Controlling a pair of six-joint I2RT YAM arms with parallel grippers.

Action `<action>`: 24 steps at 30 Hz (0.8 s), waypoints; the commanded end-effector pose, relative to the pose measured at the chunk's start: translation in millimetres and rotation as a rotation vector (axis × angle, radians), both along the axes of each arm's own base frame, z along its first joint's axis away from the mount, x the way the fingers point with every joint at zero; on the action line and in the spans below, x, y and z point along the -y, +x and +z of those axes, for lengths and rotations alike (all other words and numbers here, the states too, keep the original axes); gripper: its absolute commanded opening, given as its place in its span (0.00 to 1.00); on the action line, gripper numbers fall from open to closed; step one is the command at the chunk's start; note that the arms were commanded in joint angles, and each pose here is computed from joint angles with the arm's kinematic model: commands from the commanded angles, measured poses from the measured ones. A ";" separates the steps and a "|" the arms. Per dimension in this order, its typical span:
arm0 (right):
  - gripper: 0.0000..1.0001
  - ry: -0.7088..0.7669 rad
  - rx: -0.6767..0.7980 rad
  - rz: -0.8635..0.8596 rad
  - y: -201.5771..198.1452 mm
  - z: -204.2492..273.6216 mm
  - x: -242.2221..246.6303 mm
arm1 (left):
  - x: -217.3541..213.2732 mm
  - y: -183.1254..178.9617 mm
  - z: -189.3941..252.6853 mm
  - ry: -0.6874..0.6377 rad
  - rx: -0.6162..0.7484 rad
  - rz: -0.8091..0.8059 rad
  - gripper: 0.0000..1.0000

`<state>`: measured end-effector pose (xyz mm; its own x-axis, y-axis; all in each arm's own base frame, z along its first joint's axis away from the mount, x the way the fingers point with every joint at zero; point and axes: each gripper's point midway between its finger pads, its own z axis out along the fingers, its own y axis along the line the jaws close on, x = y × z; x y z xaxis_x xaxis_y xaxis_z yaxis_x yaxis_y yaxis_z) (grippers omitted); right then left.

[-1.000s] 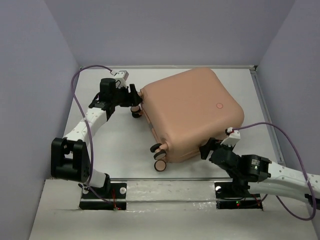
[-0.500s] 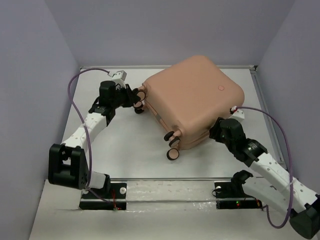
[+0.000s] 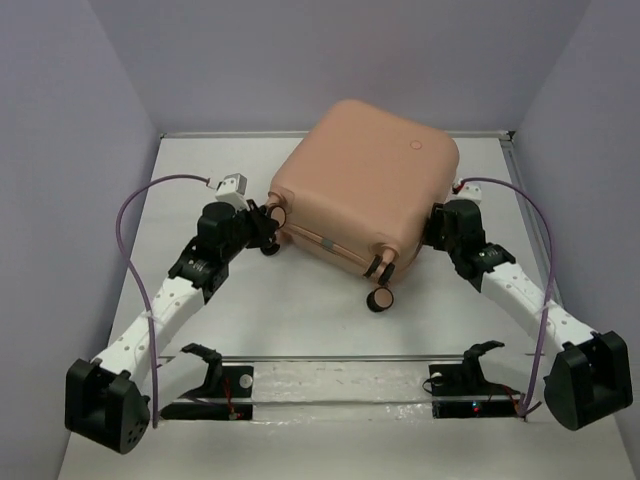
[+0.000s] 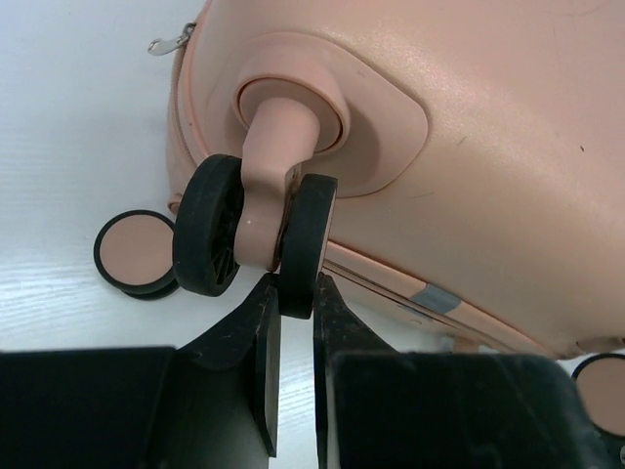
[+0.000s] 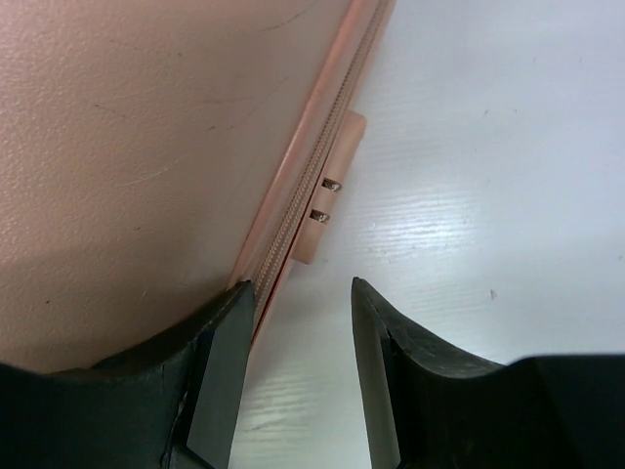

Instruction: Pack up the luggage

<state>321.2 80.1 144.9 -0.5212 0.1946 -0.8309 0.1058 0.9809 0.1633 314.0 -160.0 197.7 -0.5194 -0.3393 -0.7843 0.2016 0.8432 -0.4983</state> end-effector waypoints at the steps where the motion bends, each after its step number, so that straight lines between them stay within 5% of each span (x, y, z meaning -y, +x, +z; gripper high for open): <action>1: 0.52 0.158 0.165 0.324 38.6 60.4 -70.3 | 37.2 -42.1 17.2 -0.112 0.039 -0.115 0.06; 7: 0.54 0.233 0.152 0.587 61.1 71.1 -125.0 | 42.2 -81.0 10.0 -0.203 0.035 -0.169 0.06; 10: 0.57 0.253 0.151 0.585 68.4 75.1 -126.8 | 47.3 -91.1 8.2 -0.244 0.029 -0.194 0.06; 17: 0.81 0.255 0.227 0.458 36.5 96.3 -96.2 | 56.3 -98.6 50.2 -0.410 0.107 -0.215 0.06; 22: 0.74 0.298 0.285 0.412 -24.3 84.0 -70.8 | 63.5 -94.8 98.1 -0.512 0.189 -0.239 0.06; 24: 0.55 0.356 0.281 0.425 -40.7 70.0 -73.1 | 66.5 -92.8 114.4 -0.525 0.216 -0.252 0.06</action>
